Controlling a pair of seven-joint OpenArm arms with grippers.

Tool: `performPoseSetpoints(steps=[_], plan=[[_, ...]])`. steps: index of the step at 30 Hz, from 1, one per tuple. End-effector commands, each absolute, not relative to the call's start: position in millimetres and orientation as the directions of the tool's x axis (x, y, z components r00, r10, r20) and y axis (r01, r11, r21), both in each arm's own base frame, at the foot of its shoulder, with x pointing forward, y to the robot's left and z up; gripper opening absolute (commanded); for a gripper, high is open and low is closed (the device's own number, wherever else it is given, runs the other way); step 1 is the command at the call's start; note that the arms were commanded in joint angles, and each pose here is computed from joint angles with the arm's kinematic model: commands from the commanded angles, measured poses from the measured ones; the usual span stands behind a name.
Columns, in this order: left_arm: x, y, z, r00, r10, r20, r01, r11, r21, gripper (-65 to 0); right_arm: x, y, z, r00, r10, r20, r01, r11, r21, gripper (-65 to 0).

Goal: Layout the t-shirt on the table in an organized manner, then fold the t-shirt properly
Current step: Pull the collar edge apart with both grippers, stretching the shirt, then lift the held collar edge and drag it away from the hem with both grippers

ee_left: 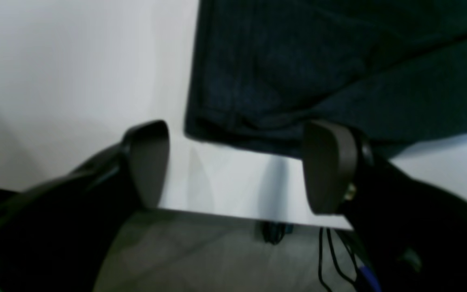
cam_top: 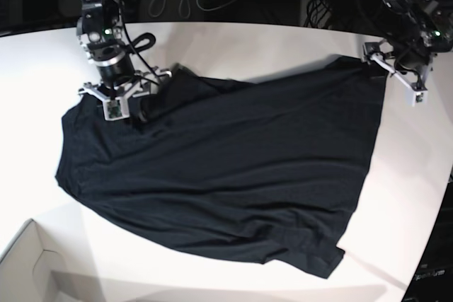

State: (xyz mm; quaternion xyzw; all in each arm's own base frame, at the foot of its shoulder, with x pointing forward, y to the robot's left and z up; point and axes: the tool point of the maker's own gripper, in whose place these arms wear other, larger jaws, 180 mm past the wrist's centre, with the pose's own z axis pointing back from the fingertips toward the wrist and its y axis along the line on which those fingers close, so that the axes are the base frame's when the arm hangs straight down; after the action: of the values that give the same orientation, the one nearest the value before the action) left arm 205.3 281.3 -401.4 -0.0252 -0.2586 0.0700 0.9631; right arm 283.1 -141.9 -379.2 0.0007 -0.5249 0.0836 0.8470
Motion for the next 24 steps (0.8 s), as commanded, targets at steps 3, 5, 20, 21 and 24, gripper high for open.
performPoseSetpoints(steps=[3,5,20,21,24], plan=[[216,285,-396,0.821,0.156,0.549,-0.126,0.988,-0.092,-15.5,281,-140,-358,0.377,0.141,0.915,-0.142,0.985,-0.093,-36.9],[214,286,-398,0.814,0.166,0.557,-0.134,0.986,-0.098,-15.5,275,-138,-354,0.373,0.143,0.917,-0.147,0.985,-0.094,-35.9],[220,278,-423,0.794,0.23,0.563,-0.151,0.971,-0.183,-27.7,224,-67,-365,0.432,0.13,0.893,-0.308,0.951,0.011,-35.6],[222,278,-422,0.788,0.233,0.57,-0.152,0.971,-0.187,-31.9,223,-64,-366,0.433,0.129,0.892,-0.316,0.949,0.016,-35.6],[228,277,-424,0.782,0.245,0.573,-0.154,0.967,-0.203,-46.3,221,-62,-374,0.45,0.131,0.883,-0.321,0.947,0.023,-35.6]])
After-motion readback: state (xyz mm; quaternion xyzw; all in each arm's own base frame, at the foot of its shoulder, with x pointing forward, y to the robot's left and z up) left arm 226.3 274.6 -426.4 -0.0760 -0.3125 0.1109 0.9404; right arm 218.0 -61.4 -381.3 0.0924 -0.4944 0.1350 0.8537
